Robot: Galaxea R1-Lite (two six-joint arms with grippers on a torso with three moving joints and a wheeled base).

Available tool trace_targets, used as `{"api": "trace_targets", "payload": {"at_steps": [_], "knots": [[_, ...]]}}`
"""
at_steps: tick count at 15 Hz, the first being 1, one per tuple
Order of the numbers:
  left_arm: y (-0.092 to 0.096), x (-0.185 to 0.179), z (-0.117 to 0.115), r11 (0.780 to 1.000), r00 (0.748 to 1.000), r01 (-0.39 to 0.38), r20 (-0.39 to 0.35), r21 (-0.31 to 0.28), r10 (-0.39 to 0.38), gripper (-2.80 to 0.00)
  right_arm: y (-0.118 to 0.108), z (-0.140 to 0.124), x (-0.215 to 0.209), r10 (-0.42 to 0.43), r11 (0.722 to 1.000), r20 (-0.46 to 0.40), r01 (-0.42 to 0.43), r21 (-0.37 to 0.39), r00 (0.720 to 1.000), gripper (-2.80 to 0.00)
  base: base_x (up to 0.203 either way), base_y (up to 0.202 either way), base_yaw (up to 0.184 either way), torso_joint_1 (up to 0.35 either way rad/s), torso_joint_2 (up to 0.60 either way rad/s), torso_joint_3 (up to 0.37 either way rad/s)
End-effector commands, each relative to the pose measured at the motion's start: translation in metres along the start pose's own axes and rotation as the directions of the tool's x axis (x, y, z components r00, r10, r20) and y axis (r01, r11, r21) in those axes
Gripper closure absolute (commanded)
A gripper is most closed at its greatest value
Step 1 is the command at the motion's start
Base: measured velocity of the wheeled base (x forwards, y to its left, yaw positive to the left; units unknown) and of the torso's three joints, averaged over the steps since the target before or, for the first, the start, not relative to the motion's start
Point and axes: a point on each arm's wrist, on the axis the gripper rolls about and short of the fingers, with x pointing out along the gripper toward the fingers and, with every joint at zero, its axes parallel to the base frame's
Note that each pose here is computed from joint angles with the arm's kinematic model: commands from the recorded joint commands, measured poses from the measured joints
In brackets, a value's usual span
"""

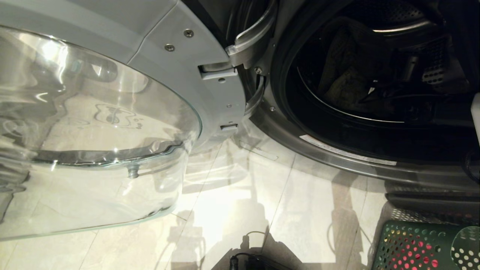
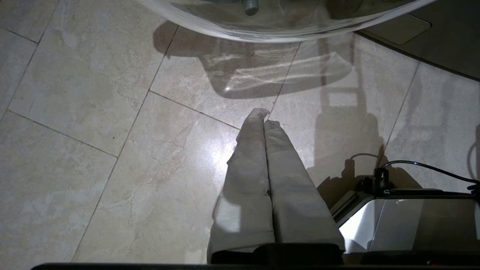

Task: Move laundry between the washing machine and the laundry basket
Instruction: Pick a cloth and place it into the basket

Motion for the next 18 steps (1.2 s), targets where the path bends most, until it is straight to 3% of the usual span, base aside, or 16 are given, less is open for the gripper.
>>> {"api": "trace_targets", "payload": {"at_steps": [1,7,8,9,18], "knots": [[0.0,0.0,0.0,1.0,1.0,0.0,-0.001,0.0,0.0,0.0,0.001,-0.003,0.001,0.026,1.0,-0.016,-0.026,0.016,1.0,-2.8,0.0,0.0,0.0,0.0,0.0,0.0],[0.0,0.0,0.0,1.0,1.0,0.0,-0.001,0.0,0.0,0.0,0.004,0.001,-0.003,0.088,0.994,-0.026,-0.086,0.066,0.996,-2.8,0.0,0.0,0.0,0.0,0.0,0.0],[0.0,0.0,0.0,1.0,1.0,0.0,0.0,0.0,0.0,0.0,0.004,0.001,-0.004,0.088,0.994,-0.026,-0.086,0.066,0.996,-0.26,0.0,0.0,0.0,0.0,0.0,0.0],[0.0,0.0,0.0,1.0,1.0,0.0,0.0,0.0,0.0,0.0,0.003,0.003,-0.004,0.086,0.994,-0.023,-0.084,0.064,0.996,0.0,0.0,0.0,0.0,0.0,0.0,0.0],[0.0,0.0,0.0,1.0,1.0,0.0,-0.001,0.0,0.0,0.0,0.002,0.017,-0.012,0.092,0.994,0.002,-0.091,0.066,0.996,0.0,0.0,0.0,0.0,0.0,0.0,0.0]]}}
